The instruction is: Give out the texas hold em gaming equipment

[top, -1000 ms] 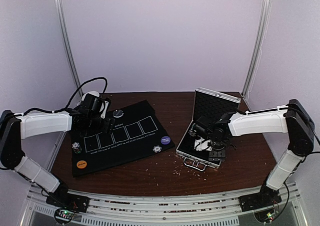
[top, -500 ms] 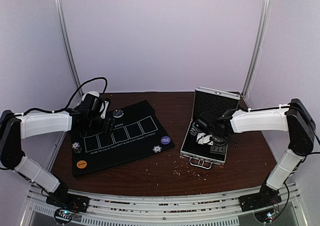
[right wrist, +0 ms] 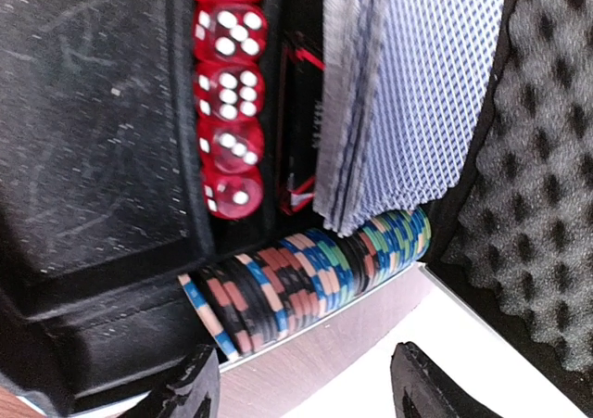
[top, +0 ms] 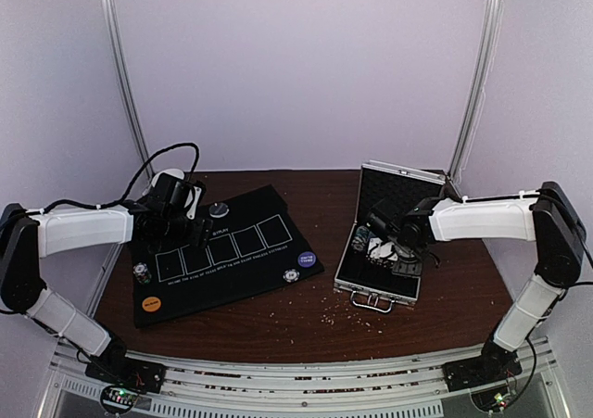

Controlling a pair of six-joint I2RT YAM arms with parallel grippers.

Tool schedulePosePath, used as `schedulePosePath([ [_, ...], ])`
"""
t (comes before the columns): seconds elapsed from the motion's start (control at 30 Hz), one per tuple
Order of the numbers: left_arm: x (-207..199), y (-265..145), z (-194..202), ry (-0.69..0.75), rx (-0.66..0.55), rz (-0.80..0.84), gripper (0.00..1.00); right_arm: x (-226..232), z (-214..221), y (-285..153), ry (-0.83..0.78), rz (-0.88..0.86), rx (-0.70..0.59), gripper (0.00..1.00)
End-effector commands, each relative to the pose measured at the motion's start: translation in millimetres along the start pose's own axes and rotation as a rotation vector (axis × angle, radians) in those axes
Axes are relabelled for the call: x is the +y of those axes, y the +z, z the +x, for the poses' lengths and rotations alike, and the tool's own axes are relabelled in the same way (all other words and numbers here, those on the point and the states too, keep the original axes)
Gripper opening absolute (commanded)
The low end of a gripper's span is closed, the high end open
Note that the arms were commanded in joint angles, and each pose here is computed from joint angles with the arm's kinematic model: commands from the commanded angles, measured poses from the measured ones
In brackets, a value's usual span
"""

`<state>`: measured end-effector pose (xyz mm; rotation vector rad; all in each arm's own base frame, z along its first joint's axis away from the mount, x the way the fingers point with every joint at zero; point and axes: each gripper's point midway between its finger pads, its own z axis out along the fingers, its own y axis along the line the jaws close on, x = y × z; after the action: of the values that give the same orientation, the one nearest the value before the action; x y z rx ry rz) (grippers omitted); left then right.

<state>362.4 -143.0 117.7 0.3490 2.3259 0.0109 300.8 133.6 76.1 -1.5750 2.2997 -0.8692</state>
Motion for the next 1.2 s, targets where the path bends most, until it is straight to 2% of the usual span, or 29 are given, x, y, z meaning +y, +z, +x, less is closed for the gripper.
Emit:
schedulePosePath([
  [0.0,-3,1,-4,0.012,-0.016,0.013,0.8,-13,8,0,0.015,0.039,0.008,0.67],
  [0.3,-3,1,-3,0.014,-0.015,0.016,0.8,15,5,16,-0.025,-0.075,-0.006,0.67],
  [0.7,-4,3,-3,0.016,-0.012,0.016,0.8,56,7,8,-0.021,-0.296,0.0,0.58],
  [1.0,-6,4,-3,0.019,-0.009,0.026,0.8,43,11,7,0.001,-0.231,0.019,0.54],
  [1.17,-7,4,-2,0.02,-0.008,0.032,0.8,19,11,13,0.004,-0.1,0.045,0.65],
])
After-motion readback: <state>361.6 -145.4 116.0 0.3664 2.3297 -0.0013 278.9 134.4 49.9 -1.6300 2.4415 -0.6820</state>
